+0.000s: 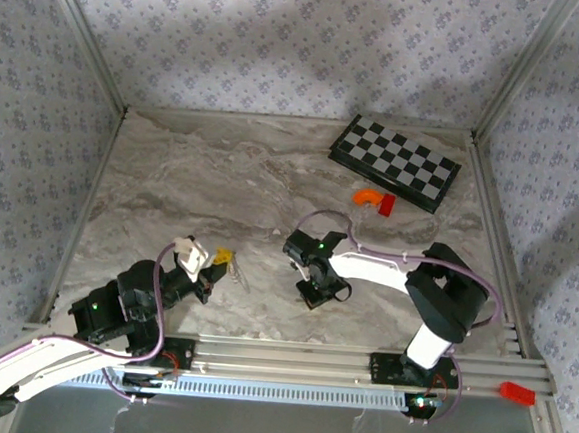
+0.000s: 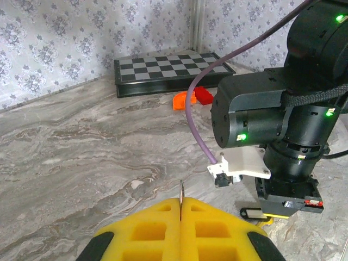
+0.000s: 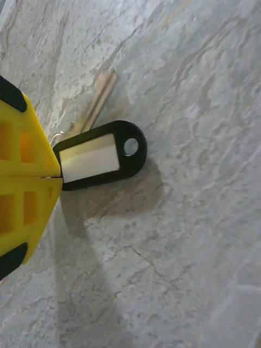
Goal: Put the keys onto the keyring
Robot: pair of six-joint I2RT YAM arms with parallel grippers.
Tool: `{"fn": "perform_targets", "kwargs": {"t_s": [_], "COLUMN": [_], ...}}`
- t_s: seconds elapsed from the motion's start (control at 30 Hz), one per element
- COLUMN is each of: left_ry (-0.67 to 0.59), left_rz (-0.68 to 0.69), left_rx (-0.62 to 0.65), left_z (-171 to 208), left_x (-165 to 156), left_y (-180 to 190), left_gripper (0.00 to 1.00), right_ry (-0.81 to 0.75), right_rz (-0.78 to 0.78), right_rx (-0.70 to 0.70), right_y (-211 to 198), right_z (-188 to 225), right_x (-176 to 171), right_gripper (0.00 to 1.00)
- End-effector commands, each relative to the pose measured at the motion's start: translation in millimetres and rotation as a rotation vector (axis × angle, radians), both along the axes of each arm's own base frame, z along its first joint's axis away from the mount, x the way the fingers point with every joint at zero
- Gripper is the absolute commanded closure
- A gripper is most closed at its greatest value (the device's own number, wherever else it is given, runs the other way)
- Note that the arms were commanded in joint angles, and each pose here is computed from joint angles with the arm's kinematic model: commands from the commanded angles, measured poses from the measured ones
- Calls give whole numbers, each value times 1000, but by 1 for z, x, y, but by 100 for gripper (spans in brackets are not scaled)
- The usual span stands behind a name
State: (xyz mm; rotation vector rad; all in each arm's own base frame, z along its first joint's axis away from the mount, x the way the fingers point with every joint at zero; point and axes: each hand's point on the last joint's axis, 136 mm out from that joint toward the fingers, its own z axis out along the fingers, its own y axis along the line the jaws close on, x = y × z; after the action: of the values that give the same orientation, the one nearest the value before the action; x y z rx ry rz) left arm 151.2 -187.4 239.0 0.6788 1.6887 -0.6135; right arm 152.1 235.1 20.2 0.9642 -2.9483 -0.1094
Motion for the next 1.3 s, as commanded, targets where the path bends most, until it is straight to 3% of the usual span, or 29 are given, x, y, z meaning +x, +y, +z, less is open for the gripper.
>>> {"fn": "perform_targets", "kwargs": {"t_s": [0.0,0.27,0.73,0.9,1.27], "left_ry": [-41,-31,-30,-31,-26], "left_rz": [-22,-35,-47,-49,-52], "left_rx": [-53,-52,-57,-57,-56], "left_z": [16,15,14,14,14], "left_x": [-2,-3,-4,-4,-5], "left_y": [-4,-8,-9,-10,-11], "left_gripper": [100,100,100,100,100], "right_ry": [64,30,-24,-13,-50], "right_rz": [17,2,-234,-311,-246], "right_rx": [-47,-38,133,273,239], "right_y": [-8,-7,-11,0,1], "right_z": [-4,-1,20,19,11], "right_x": [-8,-3,-8,-9,-12], "right_gripper": [100,100,60,58,66]}}
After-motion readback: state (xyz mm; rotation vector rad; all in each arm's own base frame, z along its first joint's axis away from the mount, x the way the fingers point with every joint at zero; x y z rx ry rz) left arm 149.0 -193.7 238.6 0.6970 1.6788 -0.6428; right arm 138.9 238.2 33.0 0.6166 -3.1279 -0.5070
